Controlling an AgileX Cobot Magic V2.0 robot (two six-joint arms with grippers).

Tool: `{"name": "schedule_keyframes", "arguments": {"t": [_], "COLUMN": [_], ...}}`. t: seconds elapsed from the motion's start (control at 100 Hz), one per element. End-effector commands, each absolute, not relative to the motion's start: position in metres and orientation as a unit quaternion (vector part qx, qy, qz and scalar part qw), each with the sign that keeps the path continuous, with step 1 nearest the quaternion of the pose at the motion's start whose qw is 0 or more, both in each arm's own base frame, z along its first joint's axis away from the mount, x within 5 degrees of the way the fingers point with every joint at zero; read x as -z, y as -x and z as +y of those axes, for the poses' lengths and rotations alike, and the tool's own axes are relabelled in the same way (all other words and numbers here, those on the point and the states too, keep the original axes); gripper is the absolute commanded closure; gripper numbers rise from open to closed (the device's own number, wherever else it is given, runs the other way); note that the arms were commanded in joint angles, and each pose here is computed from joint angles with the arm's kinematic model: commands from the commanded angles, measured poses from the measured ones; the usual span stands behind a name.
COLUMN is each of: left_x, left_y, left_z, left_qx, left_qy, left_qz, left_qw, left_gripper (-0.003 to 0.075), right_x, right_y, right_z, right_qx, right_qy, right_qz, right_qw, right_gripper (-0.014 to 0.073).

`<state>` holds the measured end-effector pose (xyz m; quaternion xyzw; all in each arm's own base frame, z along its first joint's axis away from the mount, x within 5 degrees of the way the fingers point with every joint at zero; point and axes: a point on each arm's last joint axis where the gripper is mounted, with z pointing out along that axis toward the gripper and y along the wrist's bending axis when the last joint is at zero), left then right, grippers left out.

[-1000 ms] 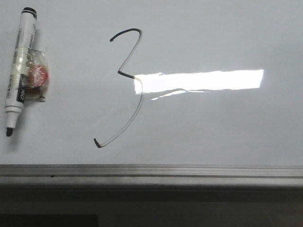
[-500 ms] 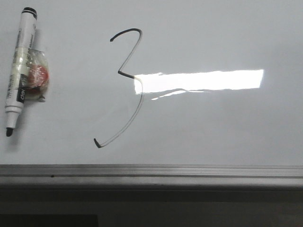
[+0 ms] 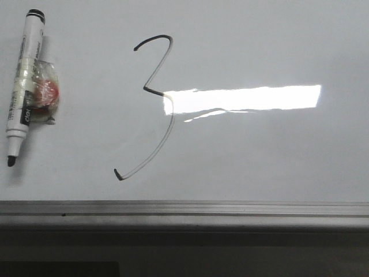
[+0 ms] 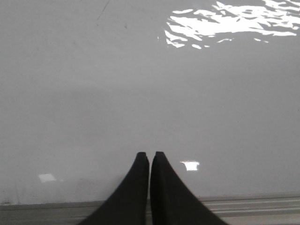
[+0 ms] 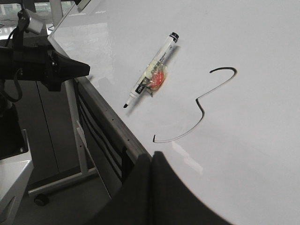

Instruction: Write number 3 on whiteboard

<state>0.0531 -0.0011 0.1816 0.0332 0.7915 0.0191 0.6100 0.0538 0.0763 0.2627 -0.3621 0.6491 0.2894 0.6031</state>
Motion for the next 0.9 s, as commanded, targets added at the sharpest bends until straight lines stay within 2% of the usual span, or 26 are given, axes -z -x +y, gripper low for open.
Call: {"name": "schedule_keyframes", "arguments": {"t": [0.0,0.64,0.78,0.89], "left_x": [-0.176,-0.176,-0.176,-0.176], "left_y": [-0.054,-0.054,-0.054,-0.054], "left_z": [-0.001,-0.001,-0.001,-0.001], "left_qx": [-0.015,-0.015,-0.015,-0.015], "left_qy": [-0.024,-0.024,-0.024,-0.024], "left_qz": [0.774,0.774,0.774,0.774], "left_qw": [0.632,0.632,0.632,0.632], "left_gripper": [0.0741,0.0741,0.0741,0.0741], "right_x": [-0.279,-0.279,-0.272,-0.262], "right_y": [-0.055,-0.057,-0.068,-0.080], "right_z": [0.077,0.075,0.066,0.051], "right_qx": [-0.299,-0.285,-0.235,-0.191], "right_qy": [0.345,0.343,0.293,0.203], "right_qz": [0.620,0.619,0.645,0.683], "right_qw": [0.639,0.646,0.666,0.675], "right_gripper": [0.0646,0.0646,0.0646,0.0646]}}
